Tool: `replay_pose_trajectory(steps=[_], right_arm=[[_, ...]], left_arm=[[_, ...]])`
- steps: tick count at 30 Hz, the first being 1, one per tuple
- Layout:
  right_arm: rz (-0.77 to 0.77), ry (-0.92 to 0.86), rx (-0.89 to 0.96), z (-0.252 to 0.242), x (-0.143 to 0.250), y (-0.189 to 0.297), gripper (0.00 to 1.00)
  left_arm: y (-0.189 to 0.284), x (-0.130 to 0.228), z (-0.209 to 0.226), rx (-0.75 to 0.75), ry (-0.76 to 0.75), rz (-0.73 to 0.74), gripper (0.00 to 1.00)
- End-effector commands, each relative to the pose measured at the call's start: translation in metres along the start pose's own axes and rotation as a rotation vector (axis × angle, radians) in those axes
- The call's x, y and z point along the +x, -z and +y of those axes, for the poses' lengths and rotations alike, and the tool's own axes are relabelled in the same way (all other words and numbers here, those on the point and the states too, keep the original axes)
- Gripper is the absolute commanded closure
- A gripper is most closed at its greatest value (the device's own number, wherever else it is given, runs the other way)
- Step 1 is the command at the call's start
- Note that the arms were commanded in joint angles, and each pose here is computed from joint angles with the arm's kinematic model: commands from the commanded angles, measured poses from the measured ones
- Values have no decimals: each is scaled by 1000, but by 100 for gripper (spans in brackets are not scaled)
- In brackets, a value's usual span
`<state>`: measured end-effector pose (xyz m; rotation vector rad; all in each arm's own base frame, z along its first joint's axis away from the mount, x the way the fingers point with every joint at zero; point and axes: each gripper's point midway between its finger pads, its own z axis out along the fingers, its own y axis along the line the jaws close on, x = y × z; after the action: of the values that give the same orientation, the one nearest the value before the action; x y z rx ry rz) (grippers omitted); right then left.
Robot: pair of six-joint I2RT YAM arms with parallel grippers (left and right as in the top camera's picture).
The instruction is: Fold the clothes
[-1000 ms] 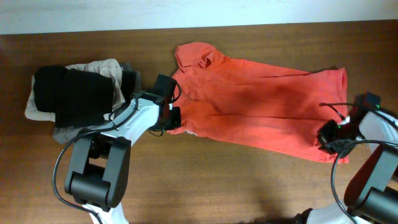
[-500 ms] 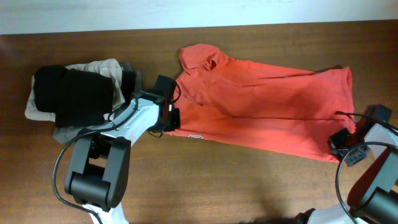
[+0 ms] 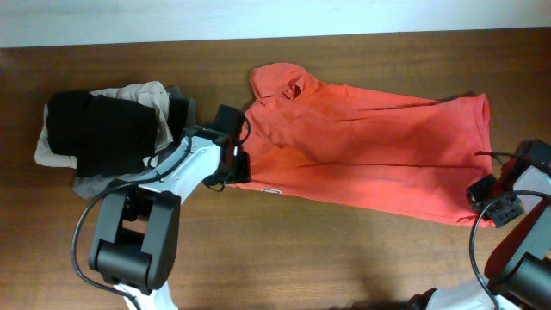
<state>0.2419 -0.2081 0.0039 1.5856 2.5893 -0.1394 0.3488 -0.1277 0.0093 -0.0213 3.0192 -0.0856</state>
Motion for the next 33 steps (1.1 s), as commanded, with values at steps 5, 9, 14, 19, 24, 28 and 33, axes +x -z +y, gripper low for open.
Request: replay_pose_trajectory(steps=[5,9,14,19,24,28,33], right_arm=[[-36,0,42,-7,-12,2,88],[-77,-4,63,-9,-24,7,88],[-119,90,-54,20,-53,38,88],[-79,185,-298,67,-63,98,86],[-75,275,-472,100,-64,154,81],[-75,376,-526,121,-53,170,71],[-65,439,-534,142,-37,172,58]], left_arm=[[114,-55,-15,75,-1,-280,13],[176,-75,-22,113,-59,-445,13],[212,-94,-30,137,-137,-584,8],[222,-113,-51,201,-265,-679,7],[214,-144,-59,201,-330,-756,7],[177,-162,-65,283,-340,-678,7],[141,-192,-78,333,-371,-590,8]])
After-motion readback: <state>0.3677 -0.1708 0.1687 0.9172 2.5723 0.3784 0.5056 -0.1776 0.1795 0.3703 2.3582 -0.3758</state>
